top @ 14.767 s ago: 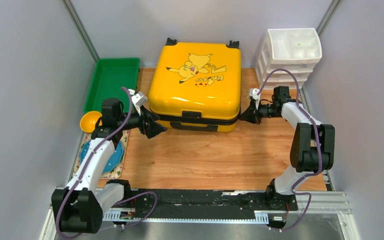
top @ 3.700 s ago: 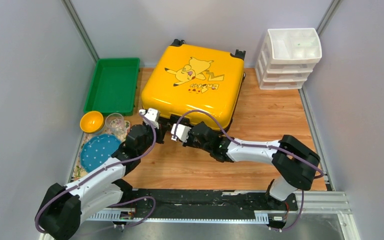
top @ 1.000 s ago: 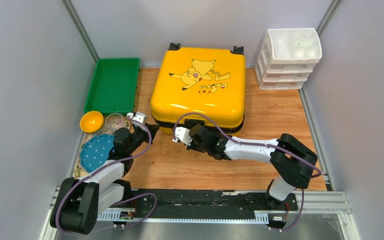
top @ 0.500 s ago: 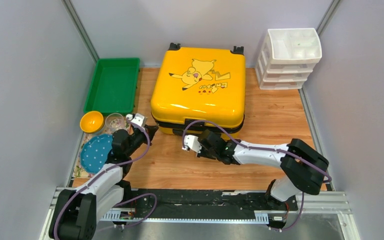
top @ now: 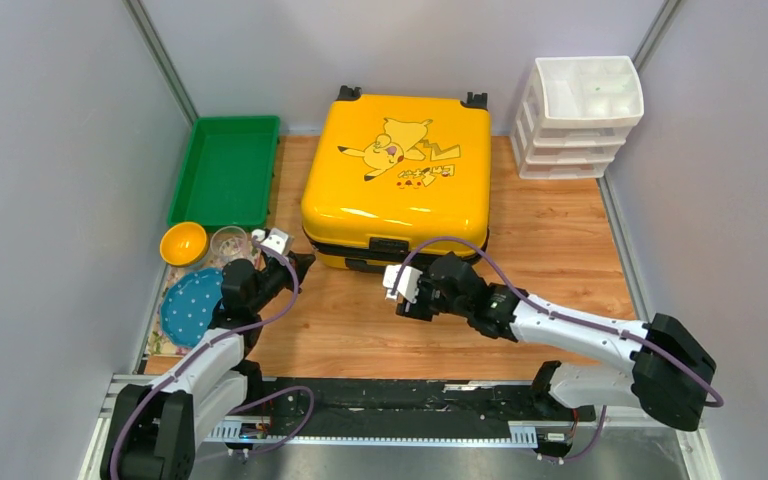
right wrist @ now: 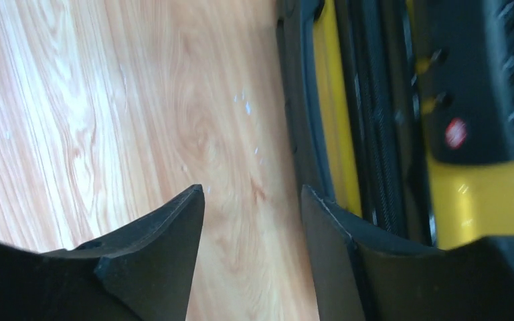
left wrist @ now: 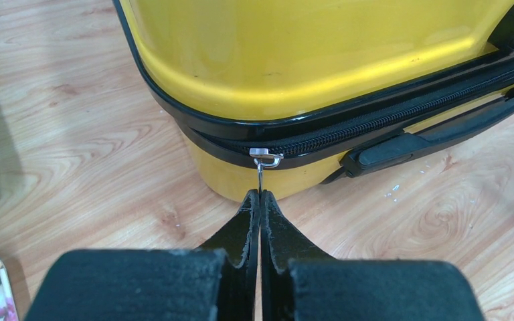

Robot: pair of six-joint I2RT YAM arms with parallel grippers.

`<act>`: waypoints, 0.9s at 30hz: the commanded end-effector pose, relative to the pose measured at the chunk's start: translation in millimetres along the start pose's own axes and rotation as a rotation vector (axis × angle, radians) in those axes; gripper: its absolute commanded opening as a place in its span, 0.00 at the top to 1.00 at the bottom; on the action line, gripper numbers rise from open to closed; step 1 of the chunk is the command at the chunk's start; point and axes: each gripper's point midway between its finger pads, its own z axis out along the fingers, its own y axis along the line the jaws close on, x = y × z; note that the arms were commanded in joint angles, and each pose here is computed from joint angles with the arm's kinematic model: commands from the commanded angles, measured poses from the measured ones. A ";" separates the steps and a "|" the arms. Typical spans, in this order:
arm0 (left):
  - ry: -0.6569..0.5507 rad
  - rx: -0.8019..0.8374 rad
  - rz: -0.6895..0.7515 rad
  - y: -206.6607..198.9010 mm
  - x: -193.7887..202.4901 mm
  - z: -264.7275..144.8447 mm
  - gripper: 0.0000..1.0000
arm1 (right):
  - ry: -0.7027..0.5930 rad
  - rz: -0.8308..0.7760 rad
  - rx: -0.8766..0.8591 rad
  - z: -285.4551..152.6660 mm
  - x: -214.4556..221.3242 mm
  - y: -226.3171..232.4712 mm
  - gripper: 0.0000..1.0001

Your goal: Open, take out, and arrange the luggage

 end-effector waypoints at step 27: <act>0.003 -0.114 -0.008 22.2 0.3 -0.3 1.00 | 0.196 -0.008 0.009 77.7 14.3 -3.9 0.93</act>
